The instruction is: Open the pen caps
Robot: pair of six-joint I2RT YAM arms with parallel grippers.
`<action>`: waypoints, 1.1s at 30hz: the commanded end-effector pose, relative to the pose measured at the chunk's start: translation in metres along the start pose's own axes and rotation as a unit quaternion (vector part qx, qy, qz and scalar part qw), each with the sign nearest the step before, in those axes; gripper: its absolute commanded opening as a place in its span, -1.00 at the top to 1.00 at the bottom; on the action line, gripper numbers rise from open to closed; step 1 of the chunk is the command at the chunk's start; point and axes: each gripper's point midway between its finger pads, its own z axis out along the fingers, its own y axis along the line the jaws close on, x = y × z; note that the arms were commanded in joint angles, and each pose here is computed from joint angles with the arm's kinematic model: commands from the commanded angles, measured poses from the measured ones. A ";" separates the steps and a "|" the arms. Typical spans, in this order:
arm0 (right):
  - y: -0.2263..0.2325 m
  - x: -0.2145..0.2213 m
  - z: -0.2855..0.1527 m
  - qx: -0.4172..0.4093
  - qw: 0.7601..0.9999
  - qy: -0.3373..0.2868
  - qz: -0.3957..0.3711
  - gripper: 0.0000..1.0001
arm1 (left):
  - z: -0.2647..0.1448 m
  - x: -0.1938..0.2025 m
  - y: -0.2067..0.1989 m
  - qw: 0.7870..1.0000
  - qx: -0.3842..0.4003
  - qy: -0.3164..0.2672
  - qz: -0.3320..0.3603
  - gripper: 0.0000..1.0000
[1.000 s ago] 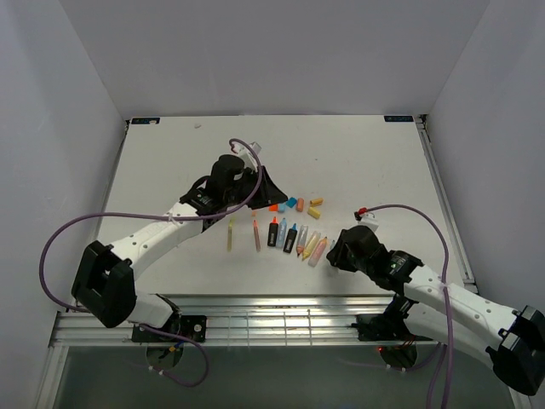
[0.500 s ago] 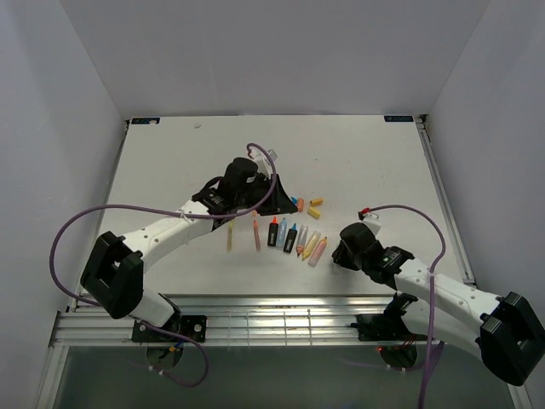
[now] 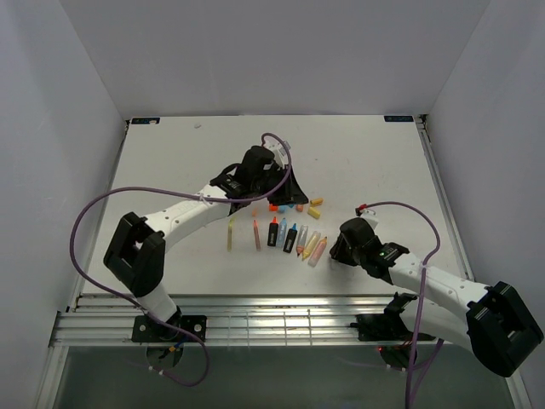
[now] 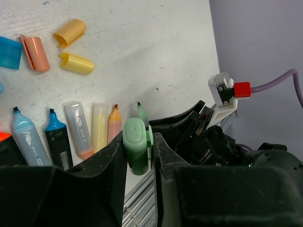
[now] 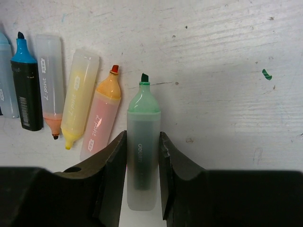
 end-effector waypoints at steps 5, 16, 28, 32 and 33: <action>0.010 -0.002 0.003 -0.029 1.000 -0.001 -0.003 0.25 | 0.023 -0.011 -0.022 1.000 0.009 0.004 0.010 1.00; 0.008 0.000 0.001 -0.040 0.999 0.000 -0.001 -0.02 | 0.064 -0.013 -0.026 1.000 0.004 0.029 0.010 1.00; -0.004 -0.036 -0.037 -0.014 0.998 -0.064 0.019 0.02 | 0.137 0.001 -0.012 0.997 -0.059 0.042 0.031 0.97; -0.003 -0.041 -0.047 -0.025 0.997 -0.075 0.021 0.02 | 0.160 0.002 0.001 0.994 -0.087 0.040 0.043 0.94; -0.004 -0.041 -0.048 -0.026 0.997 -0.076 0.022 0.02 | 0.162 0.003 0.003 0.994 -0.090 0.040 0.044 0.94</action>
